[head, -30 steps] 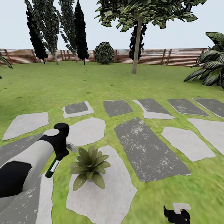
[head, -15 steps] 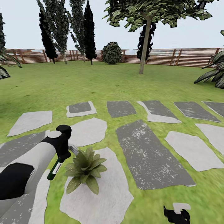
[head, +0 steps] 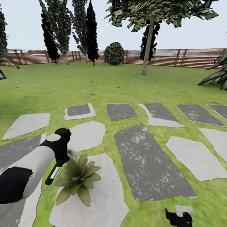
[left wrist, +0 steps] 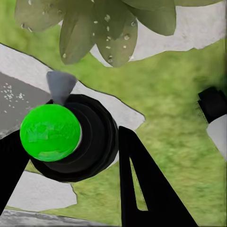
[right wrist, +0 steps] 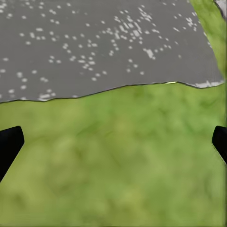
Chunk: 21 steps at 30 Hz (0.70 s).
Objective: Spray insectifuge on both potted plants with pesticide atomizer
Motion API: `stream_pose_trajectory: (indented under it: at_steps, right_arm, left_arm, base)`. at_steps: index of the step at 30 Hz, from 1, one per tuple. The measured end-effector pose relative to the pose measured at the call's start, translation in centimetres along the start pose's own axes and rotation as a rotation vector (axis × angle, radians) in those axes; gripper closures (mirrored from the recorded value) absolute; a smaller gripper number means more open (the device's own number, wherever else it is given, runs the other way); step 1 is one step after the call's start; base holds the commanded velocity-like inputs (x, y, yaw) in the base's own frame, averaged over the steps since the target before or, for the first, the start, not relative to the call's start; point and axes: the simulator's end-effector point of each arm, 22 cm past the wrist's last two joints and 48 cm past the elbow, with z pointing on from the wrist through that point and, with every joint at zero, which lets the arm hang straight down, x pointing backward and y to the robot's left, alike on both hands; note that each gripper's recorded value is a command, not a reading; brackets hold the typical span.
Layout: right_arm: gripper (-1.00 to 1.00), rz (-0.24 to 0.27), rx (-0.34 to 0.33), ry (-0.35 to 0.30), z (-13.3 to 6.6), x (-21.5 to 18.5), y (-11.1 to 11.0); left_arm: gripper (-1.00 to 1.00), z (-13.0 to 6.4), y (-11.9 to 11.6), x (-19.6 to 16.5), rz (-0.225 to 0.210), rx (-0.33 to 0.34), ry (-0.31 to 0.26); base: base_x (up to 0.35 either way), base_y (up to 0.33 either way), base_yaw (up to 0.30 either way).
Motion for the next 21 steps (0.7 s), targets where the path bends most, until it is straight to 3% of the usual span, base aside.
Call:
stream_pose_trajectory:
  at_steps: [5, 12, 21]
  right_arm:
    - [-1.00, 0.000, -0.001, 0.003, 0.0, 0.1, 0.1]
    - [-1.00, -0.001, -0.002, 0.007, 0.0, 0.4, 0.2]
    - [-1.00, -0.002, -0.003, 0.013, 0.1, 0.6, 0.3]
  left_arm:
    - [1.00, 1.5, -0.4, 0.9, -0.003, 0.015, 0.024]
    - [1.00, 3.1, 1.9, 4.0, -0.053, 0.013, 0.065]
    - [1.00, 4.6, 1.4, 4.7, -0.050, 0.024, 0.086]
  base:
    - [0.000, -0.272, 0.240]
    - [0.000, -0.269, 0.248]
    - [0.000, -0.212, 0.248]
